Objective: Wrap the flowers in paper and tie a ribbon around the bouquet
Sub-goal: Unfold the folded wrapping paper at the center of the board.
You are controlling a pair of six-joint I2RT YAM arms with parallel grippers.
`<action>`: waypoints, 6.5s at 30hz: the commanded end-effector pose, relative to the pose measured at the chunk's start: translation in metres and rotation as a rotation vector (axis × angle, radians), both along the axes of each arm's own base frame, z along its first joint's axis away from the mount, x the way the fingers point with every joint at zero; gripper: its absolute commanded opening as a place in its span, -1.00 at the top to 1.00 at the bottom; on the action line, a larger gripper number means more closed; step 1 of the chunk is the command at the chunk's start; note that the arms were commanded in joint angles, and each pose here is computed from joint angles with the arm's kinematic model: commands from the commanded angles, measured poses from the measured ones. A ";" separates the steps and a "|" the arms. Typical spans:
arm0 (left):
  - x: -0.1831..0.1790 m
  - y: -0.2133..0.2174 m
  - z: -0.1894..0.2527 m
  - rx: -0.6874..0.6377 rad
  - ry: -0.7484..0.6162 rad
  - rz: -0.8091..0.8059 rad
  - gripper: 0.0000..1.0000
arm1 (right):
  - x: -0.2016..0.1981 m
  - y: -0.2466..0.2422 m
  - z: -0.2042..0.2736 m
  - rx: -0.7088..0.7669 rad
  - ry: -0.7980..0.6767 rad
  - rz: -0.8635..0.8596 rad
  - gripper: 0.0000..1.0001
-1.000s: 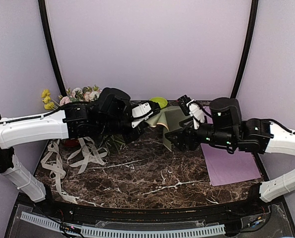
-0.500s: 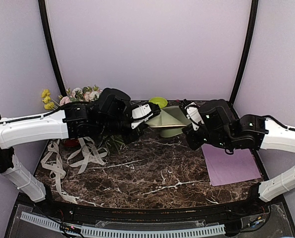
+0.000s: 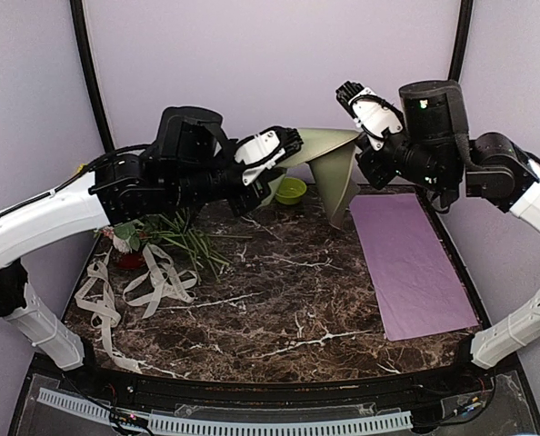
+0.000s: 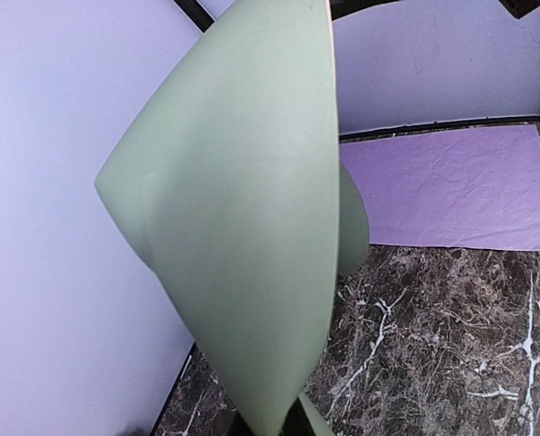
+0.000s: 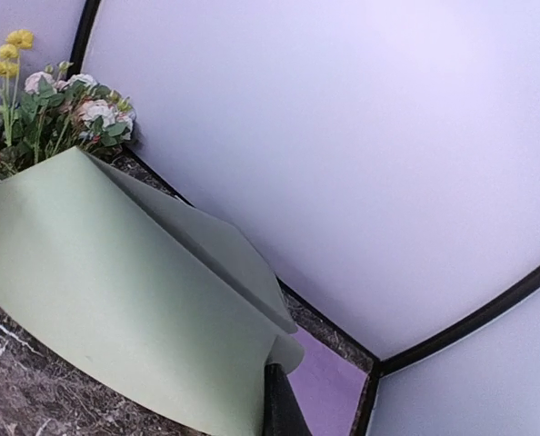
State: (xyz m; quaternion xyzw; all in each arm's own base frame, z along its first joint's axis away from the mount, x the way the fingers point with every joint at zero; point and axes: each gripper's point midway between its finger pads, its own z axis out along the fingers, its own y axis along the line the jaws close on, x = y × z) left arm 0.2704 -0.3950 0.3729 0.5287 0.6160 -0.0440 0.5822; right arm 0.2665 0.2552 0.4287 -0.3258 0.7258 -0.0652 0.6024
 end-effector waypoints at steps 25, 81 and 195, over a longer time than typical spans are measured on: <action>-0.135 0.093 -0.159 0.325 0.390 -0.299 -0.61 | -0.140 0.063 -0.210 -0.431 0.722 0.640 1.00; -0.126 0.058 -0.153 -0.119 0.336 -0.297 -0.04 | -0.121 0.078 -0.195 -0.353 0.609 0.653 1.00; -0.052 0.072 -0.150 -0.144 0.207 -0.037 0.46 | -0.117 0.071 -0.203 -0.340 0.657 0.650 1.00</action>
